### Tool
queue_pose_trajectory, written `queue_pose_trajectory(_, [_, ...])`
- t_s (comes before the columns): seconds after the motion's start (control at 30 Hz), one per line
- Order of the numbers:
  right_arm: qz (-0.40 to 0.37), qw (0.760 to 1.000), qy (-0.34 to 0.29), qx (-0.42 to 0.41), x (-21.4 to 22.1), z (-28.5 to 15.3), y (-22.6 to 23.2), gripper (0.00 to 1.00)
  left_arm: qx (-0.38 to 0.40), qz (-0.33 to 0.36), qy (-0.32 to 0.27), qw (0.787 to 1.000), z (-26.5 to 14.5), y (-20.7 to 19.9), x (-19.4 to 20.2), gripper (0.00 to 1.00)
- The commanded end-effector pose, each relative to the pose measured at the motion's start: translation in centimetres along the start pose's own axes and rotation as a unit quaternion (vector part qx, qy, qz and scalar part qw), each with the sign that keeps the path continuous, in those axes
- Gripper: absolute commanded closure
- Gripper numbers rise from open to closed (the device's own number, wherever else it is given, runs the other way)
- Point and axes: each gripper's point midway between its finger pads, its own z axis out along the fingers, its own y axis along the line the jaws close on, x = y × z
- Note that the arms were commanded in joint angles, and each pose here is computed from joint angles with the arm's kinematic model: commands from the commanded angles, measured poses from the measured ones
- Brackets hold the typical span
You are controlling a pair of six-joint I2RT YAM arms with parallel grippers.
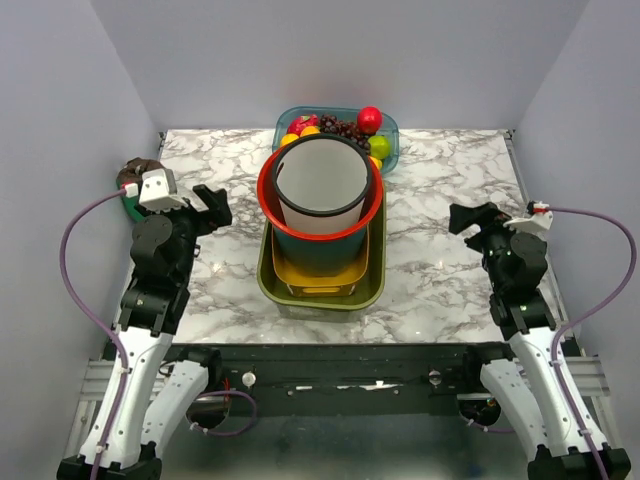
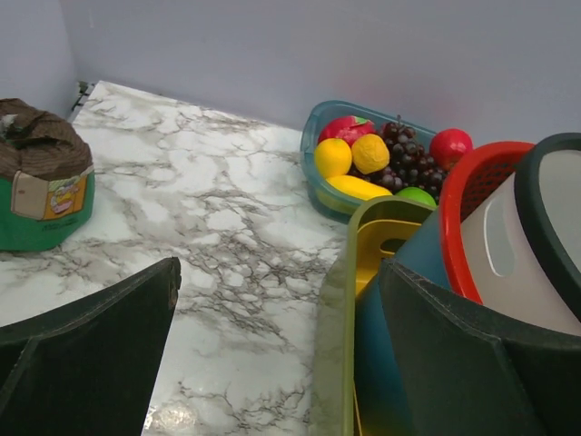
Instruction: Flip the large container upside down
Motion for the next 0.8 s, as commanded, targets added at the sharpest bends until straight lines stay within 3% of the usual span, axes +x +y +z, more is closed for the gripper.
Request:
queue_pose_trajectory(0.0, [-0.004, 0.999, -0.004, -0.039, -2.3, -0.6, 2.6, 0.00, -0.094, 0.021, 0.025, 0.995, -0.5, 3.0, -0.6, 0.01])
queue_pose_trajectory(0.07, [0.009, 0.998, 0.007, -0.057, -2.1, -0.8, 3.4, 0.00, -0.095, 0.061, 0.048, 0.992, -0.6, 3.4, 0.2, 0.01])
queue_pose_trajectory(0.13, [0.041, 0.996, 0.027, -0.073, -1.3, -0.7, 4.2, 0.00, -0.102, 0.062, 0.057, 0.991, -0.3, 3.8, 1.1, 0.01])
queue_pose_trajectory(0.27, [0.026, 0.992, 0.051, -0.115, -0.1, 0.2, 5.5, 0.00, -0.140, 0.058, 0.100, 0.983, -0.9, 5.4, 3.7, 0.01])
queue_pose_trajectory(0.4, [0.006, 0.992, 0.092, -0.083, 1.2, 1.5, 4.4, 0.00, -0.175, 0.069, 0.127, 0.974, -2.1, 7.7, 7.2, 0.01])
queue_pose_trajectory(0.6, [0.007, 0.992, 0.096, -0.087, 0.7, 1.9, 5.1, 0.03, -0.172, 0.040, 0.085, 0.981, -3.9, 8.0, 6.8, 0.01])
queue_pose_trajectory(0.77, [0.032, 0.989, 0.107, -0.094, 0.4, 1.7, 5.9, 0.03, -0.133, 0.003, 0.088, 0.987, -3.7, 6.7, 8.4, 0.01])
